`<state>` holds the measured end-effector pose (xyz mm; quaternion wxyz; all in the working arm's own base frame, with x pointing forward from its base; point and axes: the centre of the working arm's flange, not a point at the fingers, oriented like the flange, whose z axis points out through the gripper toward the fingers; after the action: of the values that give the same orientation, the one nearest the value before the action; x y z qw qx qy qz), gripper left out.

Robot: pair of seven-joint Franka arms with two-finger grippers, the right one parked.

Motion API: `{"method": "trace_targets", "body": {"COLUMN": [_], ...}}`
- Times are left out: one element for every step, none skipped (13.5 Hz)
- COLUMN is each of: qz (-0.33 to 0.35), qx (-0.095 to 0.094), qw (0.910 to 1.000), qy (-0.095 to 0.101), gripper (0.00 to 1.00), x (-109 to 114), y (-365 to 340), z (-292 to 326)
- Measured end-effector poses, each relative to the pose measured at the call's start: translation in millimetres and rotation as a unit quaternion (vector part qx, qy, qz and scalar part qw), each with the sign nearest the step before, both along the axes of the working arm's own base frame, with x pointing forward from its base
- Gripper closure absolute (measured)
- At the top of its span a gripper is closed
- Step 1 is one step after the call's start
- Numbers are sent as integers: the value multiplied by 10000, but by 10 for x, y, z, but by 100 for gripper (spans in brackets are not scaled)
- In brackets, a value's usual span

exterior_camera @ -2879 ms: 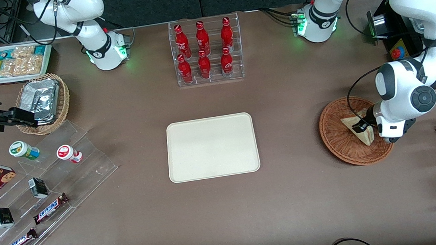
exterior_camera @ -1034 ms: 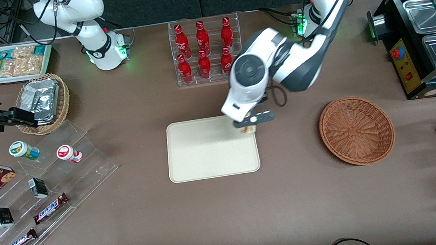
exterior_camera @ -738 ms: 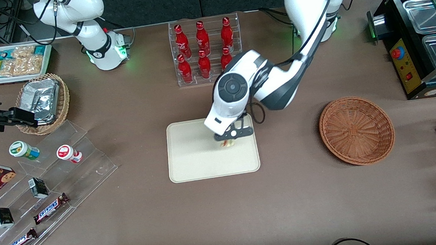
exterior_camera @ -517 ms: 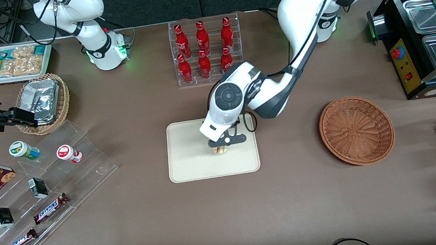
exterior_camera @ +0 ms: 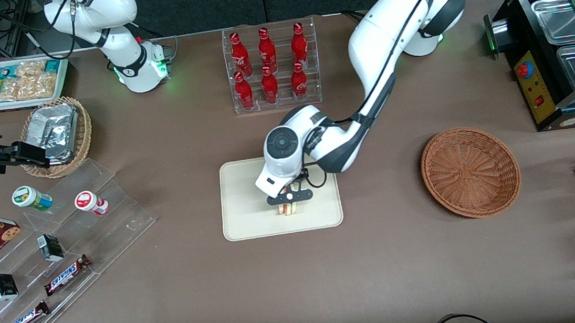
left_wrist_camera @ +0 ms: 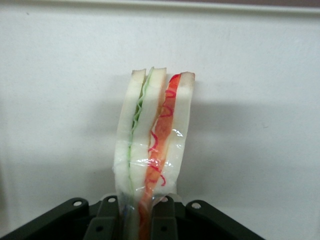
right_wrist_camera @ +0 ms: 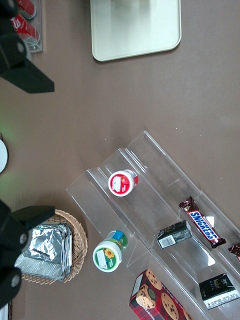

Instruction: Place sandwich from basket to tray

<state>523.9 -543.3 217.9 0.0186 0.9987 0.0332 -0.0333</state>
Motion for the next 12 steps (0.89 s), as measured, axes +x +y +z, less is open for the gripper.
{"method": "trace_targets", "body": {"qz": [4,11,21,26,40,105,207,294,384,522,635,710], "qx": [21,22,23,28,30,27,25,49,94,160,221,305], "qw": [10000,10000,10000,10000,10000,9999,9997,9995,9992,9985,9977,9970], "qy": [-38,-57,-58,-62,-69,-81,-96,-102,-89,-44,12,52], "gripper": [84,79,72,72,67,56,45,35,26,15,4,0], "x": [-26,-34,-34,-30,-25,-20,-6,16,39,61,86,115], "y": [-36,-55,-55,-51,-50,-54,-60,-57,-41,0,73,190], "z": [0,13,14,11,15,31,78,173,336,566,836,1124]}}
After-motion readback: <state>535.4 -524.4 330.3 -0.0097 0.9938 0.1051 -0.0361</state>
